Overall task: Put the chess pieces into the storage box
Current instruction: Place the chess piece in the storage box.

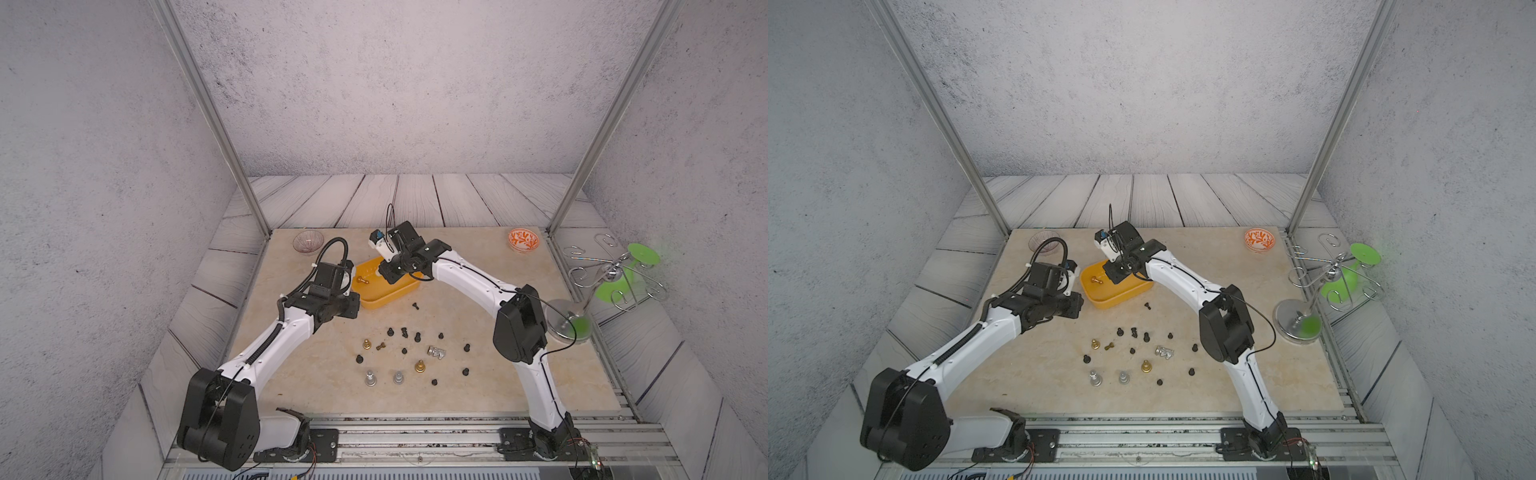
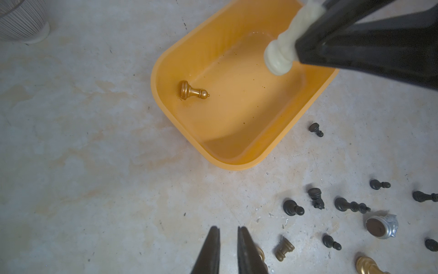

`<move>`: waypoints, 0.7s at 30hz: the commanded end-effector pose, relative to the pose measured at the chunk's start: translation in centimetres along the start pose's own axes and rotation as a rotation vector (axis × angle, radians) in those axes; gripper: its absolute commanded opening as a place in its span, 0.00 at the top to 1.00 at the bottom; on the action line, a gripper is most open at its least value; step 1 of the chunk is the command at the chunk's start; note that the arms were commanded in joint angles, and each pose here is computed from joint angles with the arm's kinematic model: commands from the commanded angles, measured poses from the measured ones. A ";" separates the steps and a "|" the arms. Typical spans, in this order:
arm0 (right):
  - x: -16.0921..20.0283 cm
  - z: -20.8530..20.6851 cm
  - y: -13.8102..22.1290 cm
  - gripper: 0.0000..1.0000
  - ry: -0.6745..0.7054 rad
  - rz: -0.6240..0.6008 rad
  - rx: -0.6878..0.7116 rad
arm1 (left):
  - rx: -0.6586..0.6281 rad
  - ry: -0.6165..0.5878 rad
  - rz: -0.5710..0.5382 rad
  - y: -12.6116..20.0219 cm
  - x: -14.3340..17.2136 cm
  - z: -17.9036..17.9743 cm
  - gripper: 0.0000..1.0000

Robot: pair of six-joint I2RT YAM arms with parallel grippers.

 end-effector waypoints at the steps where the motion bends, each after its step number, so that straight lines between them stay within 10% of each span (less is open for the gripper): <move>1: 0.2 -0.2 -2.3 0.92 -0.038 0.026 0.008 | 0.014 0.019 -0.007 0.4 0.2 0.1 0.81; 21: 0.6 -1.6 -9.0 0.87 -0.077 0.011 0.064 | 0.075 0.045 0.026 0.6 1.1 -0.3 0.81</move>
Point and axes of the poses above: each gripper's point midway between its finger pads, its own y axis back along the fingers, its own z axis along the line the jaws close on, x = y × z, the point moved 9 cm from there along y, back along the fingers, and after that the axes turned 5 degrees about y, right-handed, at the moved point
